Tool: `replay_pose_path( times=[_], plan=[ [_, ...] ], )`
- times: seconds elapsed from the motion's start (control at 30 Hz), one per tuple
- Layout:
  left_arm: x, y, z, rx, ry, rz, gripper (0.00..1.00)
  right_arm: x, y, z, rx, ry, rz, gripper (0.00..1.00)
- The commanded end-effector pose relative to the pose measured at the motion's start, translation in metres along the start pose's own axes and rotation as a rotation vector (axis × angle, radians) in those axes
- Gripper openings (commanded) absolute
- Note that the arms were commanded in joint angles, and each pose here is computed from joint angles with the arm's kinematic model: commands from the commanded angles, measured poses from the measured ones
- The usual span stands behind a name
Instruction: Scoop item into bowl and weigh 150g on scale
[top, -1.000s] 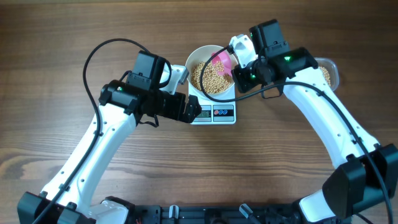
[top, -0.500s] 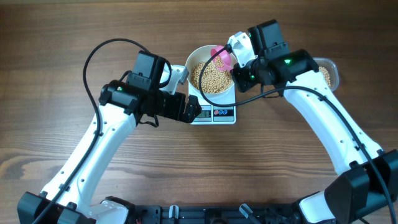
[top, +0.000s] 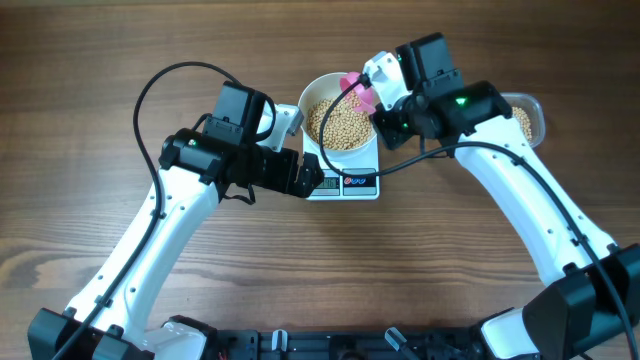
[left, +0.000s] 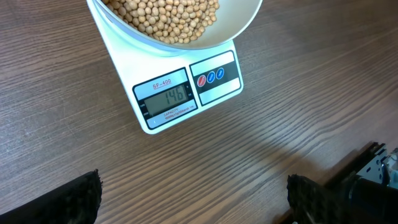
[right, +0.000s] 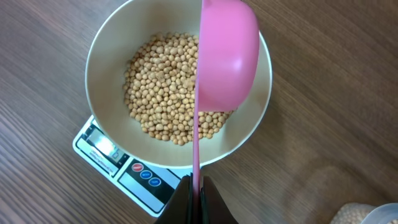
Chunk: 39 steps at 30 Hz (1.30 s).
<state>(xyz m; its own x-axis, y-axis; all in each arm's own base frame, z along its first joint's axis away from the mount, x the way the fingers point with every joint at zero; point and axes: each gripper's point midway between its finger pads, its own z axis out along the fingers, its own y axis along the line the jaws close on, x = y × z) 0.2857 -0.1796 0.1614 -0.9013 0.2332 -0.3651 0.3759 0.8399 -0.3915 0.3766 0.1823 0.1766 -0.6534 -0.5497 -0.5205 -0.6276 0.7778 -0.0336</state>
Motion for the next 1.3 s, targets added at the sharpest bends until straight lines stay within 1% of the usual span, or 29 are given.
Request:
replay_pose_path(
  times=[0.0, 0.07, 0.13, 0.23, 0.3, 0.47, 0.67, 1.27],
  plan=[
    [-0.002, -0.002, 0.000, 0.010, -0.002, 0.016, 1.00, -0.014, 0.001, -0.012, 0.028, -0.041, -0.047, 0.04],
    [-0.002, -0.002, 0.000, 0.010, -0.002, 0.016, 1.00, -0.014, 0.005, -0.012, 0.008, -0.045, -0.042, 0.04],
    [-0.002, -0.002, 0.000, 0.010, -0.002, 0.016, 1.00, -0.014, 0.007, -0.012, -0.009, -0.048, 0.001, 0.04],
    [-0.002, -0.002, 0.000, 0.009, -0.002, 0.016, 1.00, -0.017, 0.020, -0.013, -0.087, -0.064, 0.013, 0.04],
    [-0.002, -0.002, 0.000, 0.010, -0.002, 0.016, 1.00, -0.018, 0.023, -0.014, -0.123, -0.070, 0.057, 0.04],
    [-0.002, -0.002, 0.000, 0.009, -0.002, 0.016, 1.00, -0.016, 0.021, -0.016, -0.169, -0.072, 0.127, 0.04],
    [-0.002, -0.002, 0.000, 0.009, -0.002, 0.016, 1.00, -0.011, 0.008, -0.020, -0.201, -0.073, 0.214, 0.04],
    [-0.002, -0.002, 0.000, 0.010, -0.002, 0.016, 1.00, -0.019, 0.000, -0.022, -0.208, -0.113, 0.245, 0.04]
  ],
)
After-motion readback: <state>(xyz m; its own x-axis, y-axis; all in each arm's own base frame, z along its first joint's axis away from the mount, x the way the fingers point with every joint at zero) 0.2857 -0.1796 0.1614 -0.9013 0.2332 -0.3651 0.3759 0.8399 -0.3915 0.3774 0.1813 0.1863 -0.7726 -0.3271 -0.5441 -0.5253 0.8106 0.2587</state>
